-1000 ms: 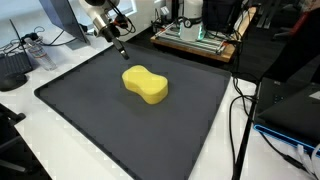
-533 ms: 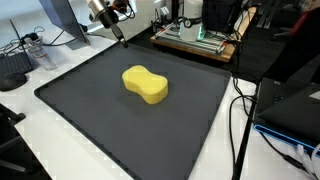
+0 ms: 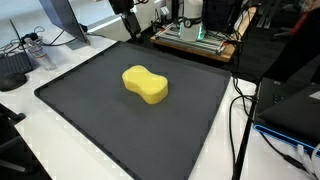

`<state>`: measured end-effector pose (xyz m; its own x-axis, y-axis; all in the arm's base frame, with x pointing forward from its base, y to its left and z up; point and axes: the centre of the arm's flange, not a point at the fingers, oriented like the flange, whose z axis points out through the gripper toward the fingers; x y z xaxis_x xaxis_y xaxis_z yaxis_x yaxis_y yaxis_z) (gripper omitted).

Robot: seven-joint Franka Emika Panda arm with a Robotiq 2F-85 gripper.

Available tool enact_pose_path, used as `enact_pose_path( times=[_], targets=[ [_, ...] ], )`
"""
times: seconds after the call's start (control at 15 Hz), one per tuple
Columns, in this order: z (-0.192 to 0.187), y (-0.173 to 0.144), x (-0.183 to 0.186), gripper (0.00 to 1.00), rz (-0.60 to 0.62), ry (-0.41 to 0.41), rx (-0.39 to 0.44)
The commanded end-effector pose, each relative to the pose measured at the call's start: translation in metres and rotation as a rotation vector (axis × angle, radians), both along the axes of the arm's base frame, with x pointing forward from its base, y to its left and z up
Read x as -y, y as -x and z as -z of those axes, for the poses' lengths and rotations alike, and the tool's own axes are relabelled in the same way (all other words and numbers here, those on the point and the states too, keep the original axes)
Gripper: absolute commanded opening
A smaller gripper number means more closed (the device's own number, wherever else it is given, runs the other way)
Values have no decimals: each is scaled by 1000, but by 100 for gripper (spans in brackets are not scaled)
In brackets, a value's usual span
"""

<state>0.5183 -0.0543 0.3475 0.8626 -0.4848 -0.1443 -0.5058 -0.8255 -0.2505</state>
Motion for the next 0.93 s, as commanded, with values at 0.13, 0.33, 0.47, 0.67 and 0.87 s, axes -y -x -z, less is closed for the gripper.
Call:
enact_pose_path(
  times=[0.13,0.33,0.47,0.67,0.87],
  targets=[
    [-6,-10,-42,100,-27,202,29],
    [-1,-15,-43,100,-46,262,21],
    [2,-18,-41,100,-55,285,21],
    [7,-24,-39,100,-71,279,20],
    [17,-36,-37,100,-67,275,16]
  ],
)
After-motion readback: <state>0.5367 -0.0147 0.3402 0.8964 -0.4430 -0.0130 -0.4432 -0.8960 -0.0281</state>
